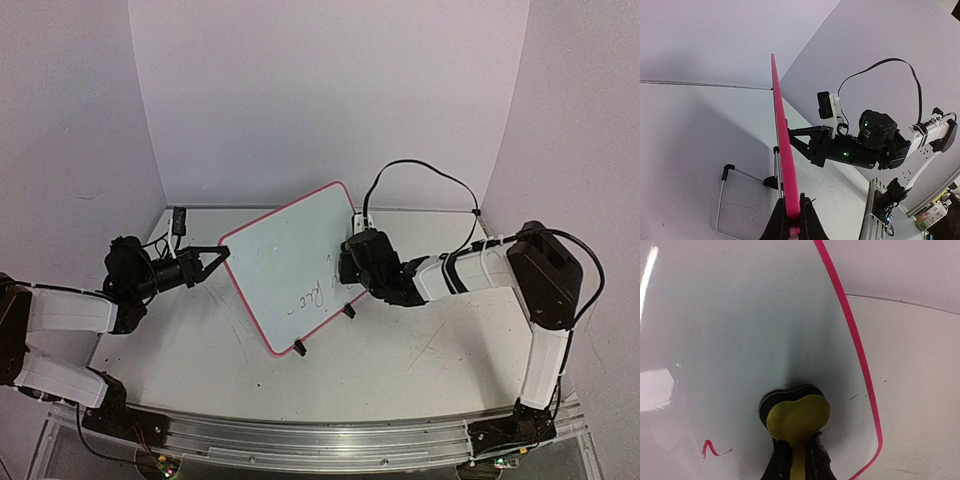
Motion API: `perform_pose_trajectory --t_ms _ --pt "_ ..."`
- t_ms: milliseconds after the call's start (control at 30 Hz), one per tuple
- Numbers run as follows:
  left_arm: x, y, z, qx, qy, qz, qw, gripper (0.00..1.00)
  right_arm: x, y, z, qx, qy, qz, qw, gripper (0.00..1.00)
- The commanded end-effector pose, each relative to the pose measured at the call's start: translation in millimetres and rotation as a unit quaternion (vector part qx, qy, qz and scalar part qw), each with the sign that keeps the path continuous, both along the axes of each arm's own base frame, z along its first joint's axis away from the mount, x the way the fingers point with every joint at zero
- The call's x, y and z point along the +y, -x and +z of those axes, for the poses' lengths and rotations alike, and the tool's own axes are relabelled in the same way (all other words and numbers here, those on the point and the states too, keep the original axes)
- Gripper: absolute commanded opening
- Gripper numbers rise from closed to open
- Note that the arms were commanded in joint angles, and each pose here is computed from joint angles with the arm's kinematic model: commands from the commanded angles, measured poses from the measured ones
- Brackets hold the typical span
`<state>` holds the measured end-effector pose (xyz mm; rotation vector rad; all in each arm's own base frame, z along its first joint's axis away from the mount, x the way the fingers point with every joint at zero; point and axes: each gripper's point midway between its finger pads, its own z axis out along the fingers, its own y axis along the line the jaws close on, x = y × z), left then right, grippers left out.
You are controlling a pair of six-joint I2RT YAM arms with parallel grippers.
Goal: Erase the whiteboard
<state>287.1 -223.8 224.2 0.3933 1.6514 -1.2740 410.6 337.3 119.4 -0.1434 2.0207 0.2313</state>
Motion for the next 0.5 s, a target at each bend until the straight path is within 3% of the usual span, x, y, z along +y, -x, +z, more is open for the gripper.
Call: perform_pose_trajectory --t_ms 0,233,467 --pt "-20 25 8 -0.041 -0.010 -0.086 0.995 0.00 49 18 35 -0.009 -0.033 0.100 0.994 0.00" --pt "-20 25 7 -0.040 -0.010 -0.087 0.995 0.00 96 42 63 -0.028 -0.047 0.164 0.985 0.00" --pt "-20 26 9 -0.042 -0.009 -0.087 0.995 0.00 86 33 59 -0.024 -0.029 0.135 0.990 0.00"
